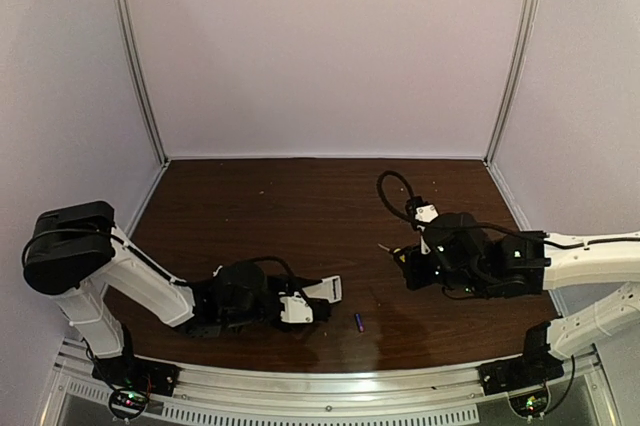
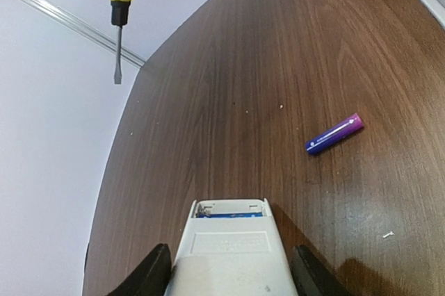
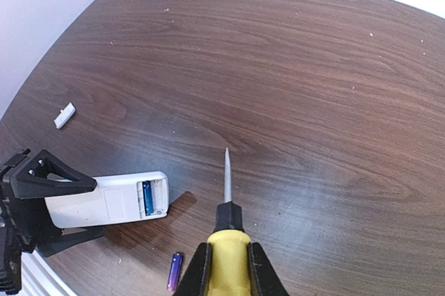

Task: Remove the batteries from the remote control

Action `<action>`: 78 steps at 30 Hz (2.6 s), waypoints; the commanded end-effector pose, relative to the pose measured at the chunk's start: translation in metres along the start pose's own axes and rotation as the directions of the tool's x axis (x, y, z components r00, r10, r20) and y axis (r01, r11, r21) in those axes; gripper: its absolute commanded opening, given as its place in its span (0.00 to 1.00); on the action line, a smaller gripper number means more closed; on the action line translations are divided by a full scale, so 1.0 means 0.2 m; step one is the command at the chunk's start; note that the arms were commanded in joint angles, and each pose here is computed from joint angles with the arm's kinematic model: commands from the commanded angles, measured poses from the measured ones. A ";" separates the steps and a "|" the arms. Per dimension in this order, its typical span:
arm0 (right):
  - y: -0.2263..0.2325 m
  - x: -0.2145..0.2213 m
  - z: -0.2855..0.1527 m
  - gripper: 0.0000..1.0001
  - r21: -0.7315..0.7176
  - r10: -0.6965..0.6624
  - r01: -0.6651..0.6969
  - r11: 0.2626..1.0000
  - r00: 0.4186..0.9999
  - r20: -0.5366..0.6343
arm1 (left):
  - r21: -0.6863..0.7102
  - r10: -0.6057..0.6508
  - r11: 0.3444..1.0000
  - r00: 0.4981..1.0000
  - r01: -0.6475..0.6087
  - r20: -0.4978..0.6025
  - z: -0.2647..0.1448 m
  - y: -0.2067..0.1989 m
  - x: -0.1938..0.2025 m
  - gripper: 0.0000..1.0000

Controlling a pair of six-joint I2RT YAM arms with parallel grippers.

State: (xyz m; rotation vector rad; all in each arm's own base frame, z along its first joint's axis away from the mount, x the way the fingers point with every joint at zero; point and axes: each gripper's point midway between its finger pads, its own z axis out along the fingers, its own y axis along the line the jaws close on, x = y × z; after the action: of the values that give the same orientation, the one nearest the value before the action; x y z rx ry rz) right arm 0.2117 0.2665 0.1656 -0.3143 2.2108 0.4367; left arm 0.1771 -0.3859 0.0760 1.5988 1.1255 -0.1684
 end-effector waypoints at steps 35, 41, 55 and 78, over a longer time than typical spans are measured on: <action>0.03 -0.06 0.00 0.00 -0.234 -0.069 0.096 0.968 0.990 0.119 | -0.226 -0.099 0.963 0.975 0.144 0.199 -0.15 0.23 0.02 0.00; 0.06 -0.07 -0.02 0.00 -0.271 -0.062 0.092 0.958 0.991 0.116 | -0.062 -0.197 0.975 0.956 0.215 0.215 -0.14 0.22 -0.02 0.00; 0.12 -0.06 -0.09 0.00 -0.387 -0.004 0.050 0.921 0.993 0.118 | 0.077 -0.282 0.958 0.957 0.276 0.076 -0.01 0.21 0.02 0.00; 0.31 0.04 0.01 0.00 -0.529 -0.014 0.003 0.849 1.000 -0.017 | 0.157 -0.271 0.957 0.948 0.245 0.170 -0.09 0.17 -0.08 0.00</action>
State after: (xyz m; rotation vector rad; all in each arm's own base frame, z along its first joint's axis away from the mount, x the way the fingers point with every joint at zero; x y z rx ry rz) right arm 0.1817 0.3175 0.1644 -0.6445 2.0602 1.0185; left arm 0.1924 -0.3774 0.0990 1.5251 1.2728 -0.5272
